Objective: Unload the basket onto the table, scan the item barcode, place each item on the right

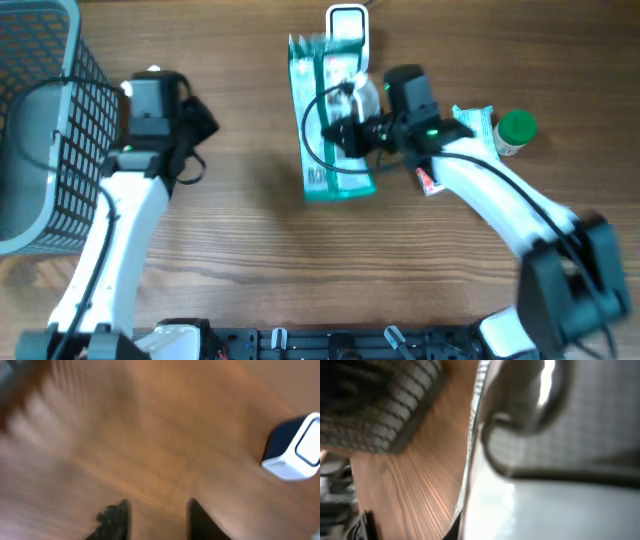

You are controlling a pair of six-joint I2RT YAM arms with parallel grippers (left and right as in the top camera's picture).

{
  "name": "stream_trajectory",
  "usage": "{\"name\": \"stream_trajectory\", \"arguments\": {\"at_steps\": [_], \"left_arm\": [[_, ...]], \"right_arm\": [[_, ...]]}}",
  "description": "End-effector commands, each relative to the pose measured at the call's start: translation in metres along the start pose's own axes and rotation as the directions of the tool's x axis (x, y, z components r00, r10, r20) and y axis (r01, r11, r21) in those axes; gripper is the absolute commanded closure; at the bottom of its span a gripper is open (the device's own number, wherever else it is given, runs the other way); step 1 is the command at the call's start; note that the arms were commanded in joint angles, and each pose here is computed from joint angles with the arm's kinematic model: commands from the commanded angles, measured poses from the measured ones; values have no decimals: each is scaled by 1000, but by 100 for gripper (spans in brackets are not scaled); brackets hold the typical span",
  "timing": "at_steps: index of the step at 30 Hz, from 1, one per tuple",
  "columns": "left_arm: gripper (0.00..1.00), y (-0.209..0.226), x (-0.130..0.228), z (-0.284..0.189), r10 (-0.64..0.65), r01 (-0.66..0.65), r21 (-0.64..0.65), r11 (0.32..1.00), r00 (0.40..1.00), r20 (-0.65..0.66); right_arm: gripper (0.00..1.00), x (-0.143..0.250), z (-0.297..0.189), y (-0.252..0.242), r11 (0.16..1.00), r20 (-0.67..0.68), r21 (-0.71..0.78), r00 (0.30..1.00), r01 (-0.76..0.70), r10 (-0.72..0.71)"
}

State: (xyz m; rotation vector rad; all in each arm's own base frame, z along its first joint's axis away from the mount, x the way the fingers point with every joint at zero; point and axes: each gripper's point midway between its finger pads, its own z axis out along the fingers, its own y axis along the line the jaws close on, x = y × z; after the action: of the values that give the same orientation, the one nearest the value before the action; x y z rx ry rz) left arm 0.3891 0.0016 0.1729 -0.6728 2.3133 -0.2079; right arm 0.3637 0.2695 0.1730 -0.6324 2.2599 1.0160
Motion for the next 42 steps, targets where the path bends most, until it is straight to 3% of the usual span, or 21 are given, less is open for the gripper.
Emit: {"name": "stream_trajectory", "arguments": {"at_steps": [1,3,10,15,19,25,33,37,42], "left_arm": [[19,10,-26,-6,125,-122,-33,992,988,88],[0,15,-29,-5,114,-110,-41,993,989,92],[0,19,-26,-5,108,-104,-52,993,991,74],[0,20,-24,-5,108,-105,-55,993,992,67],[0,20,-24,-5,108,-105,-55,993,992,67],[0,20,-24,-5,108,-105,-55,993,992,67],[0,20,-24,-5,108,-105,-55,993,992,67],[0,20,-24,-5,108,-105,-55,993,992,67],[0,20,-24,-5,108,-105,-55,993,992,67]], "right_arm": [[96,-58,-53,34,971,85,75,968,228,-234],[96,-73,-71,48,959,68,88,959,269,-275],[96,-127,-124,63,855,52,279,882,437,-468],[96,-161,-143,64,787,71,384,835,482,-546],[96,-166,-123,47,714,6,393,775,579,-632],[96,-182,-72,-10,528,-140,457,644,716,-752],[96,-213,-18,-100,277,-292,644,564,713,-772],[96,-227,-4,-127,186,-307,741,571,646,-761],[96,-233,13,-140,73,-355,760,508,646,-785]]}}
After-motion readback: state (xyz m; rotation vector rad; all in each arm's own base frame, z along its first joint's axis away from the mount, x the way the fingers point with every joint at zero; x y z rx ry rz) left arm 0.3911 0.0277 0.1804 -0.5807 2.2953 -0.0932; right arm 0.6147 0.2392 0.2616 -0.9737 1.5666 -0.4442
